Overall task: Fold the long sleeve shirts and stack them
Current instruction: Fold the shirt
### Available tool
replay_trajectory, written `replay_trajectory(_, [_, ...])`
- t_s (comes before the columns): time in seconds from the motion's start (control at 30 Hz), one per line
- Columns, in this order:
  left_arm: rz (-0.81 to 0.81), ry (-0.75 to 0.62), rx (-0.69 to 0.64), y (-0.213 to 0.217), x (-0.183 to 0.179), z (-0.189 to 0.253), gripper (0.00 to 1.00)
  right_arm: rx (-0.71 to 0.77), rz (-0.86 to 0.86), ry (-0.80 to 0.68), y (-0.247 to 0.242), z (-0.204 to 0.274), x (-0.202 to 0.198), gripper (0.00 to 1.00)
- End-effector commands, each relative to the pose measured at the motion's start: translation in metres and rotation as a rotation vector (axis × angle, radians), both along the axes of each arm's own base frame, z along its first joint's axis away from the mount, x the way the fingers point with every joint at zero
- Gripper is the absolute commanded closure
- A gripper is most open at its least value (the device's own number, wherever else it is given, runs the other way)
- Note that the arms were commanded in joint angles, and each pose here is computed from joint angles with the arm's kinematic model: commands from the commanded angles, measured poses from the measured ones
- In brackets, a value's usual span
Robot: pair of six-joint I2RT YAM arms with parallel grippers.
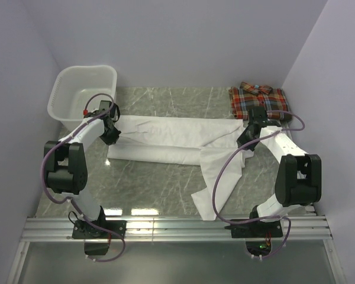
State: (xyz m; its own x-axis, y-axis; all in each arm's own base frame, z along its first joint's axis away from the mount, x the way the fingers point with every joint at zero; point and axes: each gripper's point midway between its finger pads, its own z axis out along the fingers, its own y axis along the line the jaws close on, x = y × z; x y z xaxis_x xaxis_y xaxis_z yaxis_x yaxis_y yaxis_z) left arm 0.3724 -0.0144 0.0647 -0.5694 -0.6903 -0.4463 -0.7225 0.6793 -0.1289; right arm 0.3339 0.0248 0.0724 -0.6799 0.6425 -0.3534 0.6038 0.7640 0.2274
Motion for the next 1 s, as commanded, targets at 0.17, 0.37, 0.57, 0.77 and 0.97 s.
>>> replay_trajectory(0.17, [0.01, -0.051, 0.045, 0.008, 0.015, 0.009, 0.81, -0.062, -0.016, -0.043, -0.011, -0.001, 0.019, 0.86])
replay_trajectory(0.37, [0.031, -0.099, 0.053, 0.011, 0.017, 0.026, 0.64, -0.05, 0.017, -0.092, -0.007, 0.018, 0.028, 0.67])
replay_trajectory(0.57, [0.023, -0.163, 0.028, 0.007, 0.017, 0.053, 0.36, -0.053, 0.042, -0.182, -0.006, 0.056, 0.035, 0.46])
replay_trajectory(0.77, [-0.009, -0.214, -0.014, 0.0, 0.0, 0.082, 0.27, -0.024, 0.109, -0.255, 0.003, 0.081, 0.02, 0.21])
replay_trajectory(0.97, [-0.254, -0.287, -0.147, -0.058, -0.02, 0.097, 0.34, 0.157, 0.262, -0.357, 0.044, 0.084, -0.001, 0.22])
